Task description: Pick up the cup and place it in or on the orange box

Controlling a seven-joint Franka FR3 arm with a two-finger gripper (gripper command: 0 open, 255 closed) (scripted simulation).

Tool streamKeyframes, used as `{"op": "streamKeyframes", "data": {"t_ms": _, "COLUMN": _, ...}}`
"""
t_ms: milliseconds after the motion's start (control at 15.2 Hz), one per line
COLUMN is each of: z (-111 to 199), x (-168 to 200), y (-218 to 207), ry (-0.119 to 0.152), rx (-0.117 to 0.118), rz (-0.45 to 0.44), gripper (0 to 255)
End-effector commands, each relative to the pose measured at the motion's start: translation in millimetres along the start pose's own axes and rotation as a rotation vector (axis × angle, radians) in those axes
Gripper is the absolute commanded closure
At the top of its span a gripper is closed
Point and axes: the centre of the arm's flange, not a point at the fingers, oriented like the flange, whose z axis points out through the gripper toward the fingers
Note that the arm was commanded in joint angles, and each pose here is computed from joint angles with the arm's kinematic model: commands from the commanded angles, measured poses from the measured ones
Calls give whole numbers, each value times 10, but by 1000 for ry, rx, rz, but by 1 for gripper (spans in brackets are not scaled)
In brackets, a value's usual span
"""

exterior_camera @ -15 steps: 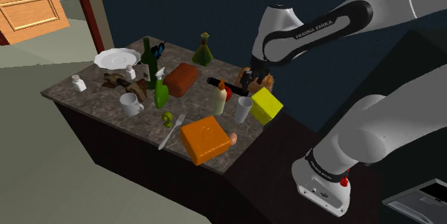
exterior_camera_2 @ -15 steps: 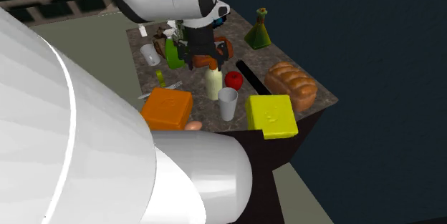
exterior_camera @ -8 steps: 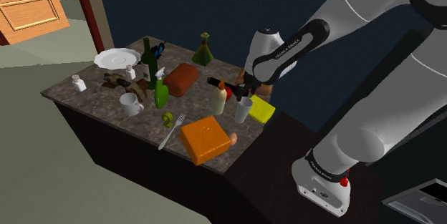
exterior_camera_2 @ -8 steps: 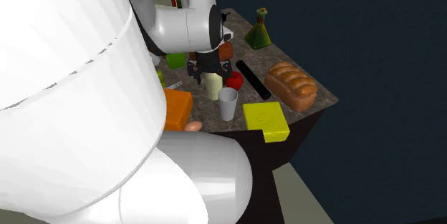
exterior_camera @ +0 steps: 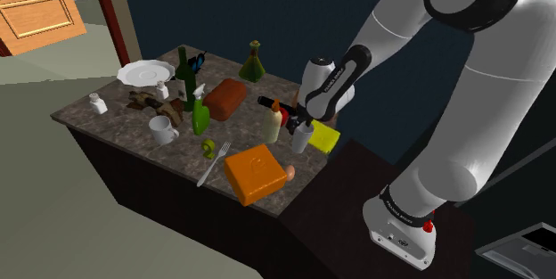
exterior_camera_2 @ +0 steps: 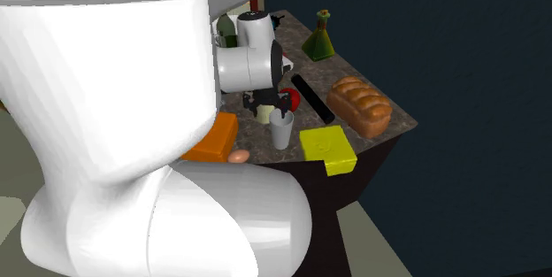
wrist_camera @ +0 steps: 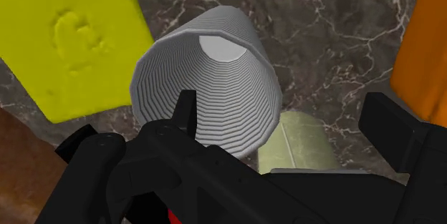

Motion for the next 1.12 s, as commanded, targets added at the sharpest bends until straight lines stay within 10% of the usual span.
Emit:
{"op": "streamKeyframes", "data": {"t_ms": 0, "z": 121, "x": 6, "y": 9, "ry": 1, "rx": 0, "rz": 0, "gripper": 0}}
{"op": "streamKeyframes", "data": {"t_ms": 792, "z": 362, "x": 6, "y": 9, "ry": 1, "rx": 0, "rz": 0, "gripper": 0}}
{"op": "streamKeyframes", "data": {"t_ms": 858, "z": 362, "x": 6, "y": 9, "ry": 1, "rx": 0, "rz": 0, "gripper": 255}}
{"op": "streamKeyframes", "data": {"t_ms": 1056, "z": 362, "x": 6, "y": 9, "ry": 1, "rx": 0, "rz": 0, "gripper": 255}}
